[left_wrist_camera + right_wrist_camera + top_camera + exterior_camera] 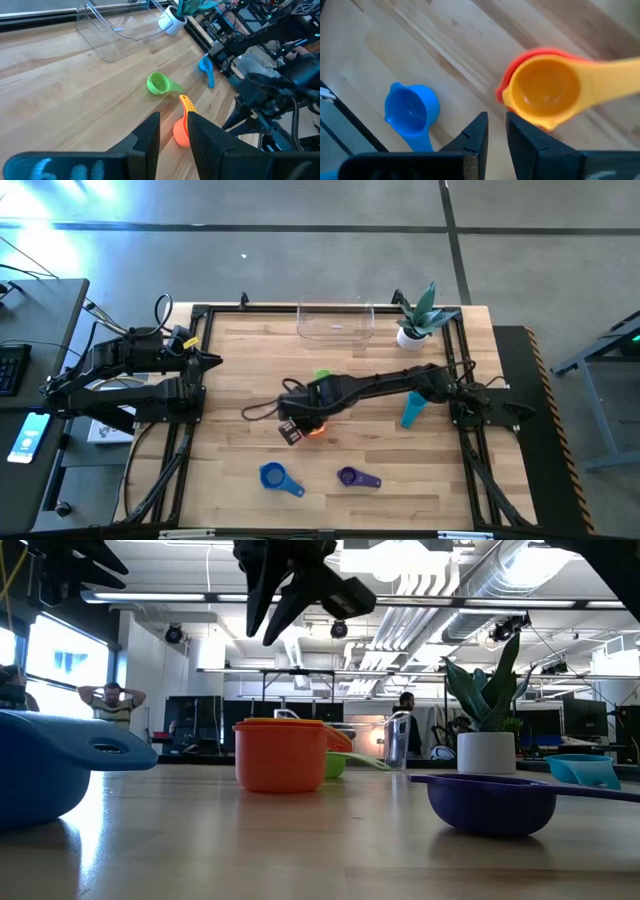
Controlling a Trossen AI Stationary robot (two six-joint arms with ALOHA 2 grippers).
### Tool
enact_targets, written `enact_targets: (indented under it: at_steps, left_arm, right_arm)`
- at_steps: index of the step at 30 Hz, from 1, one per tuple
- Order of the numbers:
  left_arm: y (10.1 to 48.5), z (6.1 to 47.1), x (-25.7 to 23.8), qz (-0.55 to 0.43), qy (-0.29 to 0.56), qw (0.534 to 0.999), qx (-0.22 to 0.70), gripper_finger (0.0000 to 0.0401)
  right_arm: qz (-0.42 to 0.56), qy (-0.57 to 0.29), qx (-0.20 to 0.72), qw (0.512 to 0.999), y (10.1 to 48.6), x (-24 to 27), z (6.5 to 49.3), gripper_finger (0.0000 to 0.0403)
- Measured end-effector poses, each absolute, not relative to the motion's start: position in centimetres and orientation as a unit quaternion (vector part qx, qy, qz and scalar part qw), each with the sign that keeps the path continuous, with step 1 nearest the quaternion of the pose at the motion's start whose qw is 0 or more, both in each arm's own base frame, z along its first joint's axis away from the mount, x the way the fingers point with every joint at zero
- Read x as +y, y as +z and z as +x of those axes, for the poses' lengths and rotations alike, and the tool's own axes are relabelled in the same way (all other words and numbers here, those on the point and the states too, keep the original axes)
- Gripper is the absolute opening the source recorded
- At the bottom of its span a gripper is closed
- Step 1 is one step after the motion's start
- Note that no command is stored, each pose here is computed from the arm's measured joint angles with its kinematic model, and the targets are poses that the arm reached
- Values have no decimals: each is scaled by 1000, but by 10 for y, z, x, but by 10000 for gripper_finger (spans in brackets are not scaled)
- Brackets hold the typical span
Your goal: Nest measuring cups in basket
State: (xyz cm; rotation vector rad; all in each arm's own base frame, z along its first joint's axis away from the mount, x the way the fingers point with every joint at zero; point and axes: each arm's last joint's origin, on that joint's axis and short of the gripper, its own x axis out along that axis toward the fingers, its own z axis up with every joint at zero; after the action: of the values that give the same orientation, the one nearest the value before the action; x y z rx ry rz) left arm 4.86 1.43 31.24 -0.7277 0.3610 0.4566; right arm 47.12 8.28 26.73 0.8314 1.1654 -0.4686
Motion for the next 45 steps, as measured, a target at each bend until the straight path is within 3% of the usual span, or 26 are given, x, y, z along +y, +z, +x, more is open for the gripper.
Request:
enact_targets:
  at_steps: [8,16,26,39,45]
  left_arm:
    - [312,49,14,-351,220,893,174,90]
    - [312,49,14,-351,219,893,176,90]
    - [307,46,13,-353,223,885,207,90]
    - [306,45,13,-329,222,892,217,90]
    - [306,45,13,-318,220,896,219,90]
  right_arm:
    - [405,-274,512,707,258,89,471,60]
    - [397,-283,513,706,237,90,481,60]
    - [411,-261,508,711,243,95,483,60]
    - [400,-210,496,741,263,135,474,60]
    - [364,-271,450,769,263,137,471,60]
